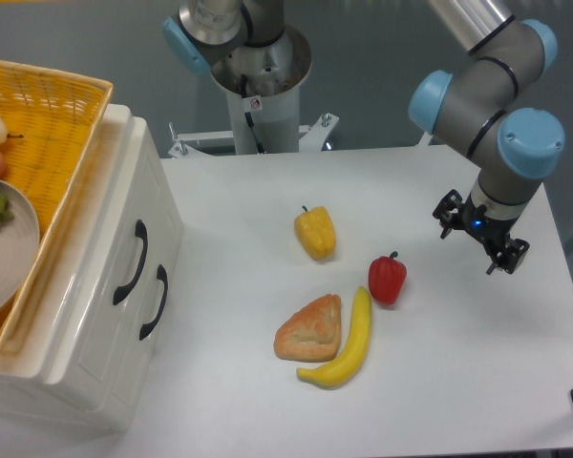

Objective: Slide the top white drawer open

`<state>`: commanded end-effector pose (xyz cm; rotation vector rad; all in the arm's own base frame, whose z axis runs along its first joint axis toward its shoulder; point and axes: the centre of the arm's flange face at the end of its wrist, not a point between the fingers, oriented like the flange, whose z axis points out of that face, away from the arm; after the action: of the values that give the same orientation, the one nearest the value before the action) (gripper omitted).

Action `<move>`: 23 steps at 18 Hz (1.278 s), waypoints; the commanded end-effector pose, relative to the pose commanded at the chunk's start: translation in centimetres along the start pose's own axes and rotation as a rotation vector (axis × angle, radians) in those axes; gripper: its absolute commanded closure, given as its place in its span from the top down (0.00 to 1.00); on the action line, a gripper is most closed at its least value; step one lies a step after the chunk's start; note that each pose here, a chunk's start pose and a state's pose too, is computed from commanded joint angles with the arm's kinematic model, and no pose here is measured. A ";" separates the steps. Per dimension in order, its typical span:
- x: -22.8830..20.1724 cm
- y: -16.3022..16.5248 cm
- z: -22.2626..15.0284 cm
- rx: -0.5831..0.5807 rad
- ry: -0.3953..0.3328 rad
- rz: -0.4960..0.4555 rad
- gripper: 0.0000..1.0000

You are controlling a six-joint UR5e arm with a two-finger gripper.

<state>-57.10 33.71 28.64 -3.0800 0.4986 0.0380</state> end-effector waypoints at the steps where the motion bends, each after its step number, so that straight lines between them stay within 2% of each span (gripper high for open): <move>1: 0.0 0.1 0.0 0.000 0.000 -0.032 1.00; 3: 0.1 -0.2 -0.2 0.000 -0.003 -0.109 1.00; 6: 0.9 -0.7 -1.5 -0.006 -0.013 -0.136 1.00; 9: 2.3 -1.9 -2.1 -0.003 -0.013 -0.234 1.00; 13: 3.6 -4.0 -2.8 -0.009 0.005 -0.299 1.00; 16: 5.1 -4.9 -3.3 -0.012 0.027 -0.307 1.00; 18: 5.6 -5.4 -3.4 -0.008 0.036 -0.361 1.00; 23: 8.0 -10.0 -4.1 0.003 0.070 -0.474 1.00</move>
<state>-46.32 40.55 32.65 -3.1129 -0.2374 -0.0783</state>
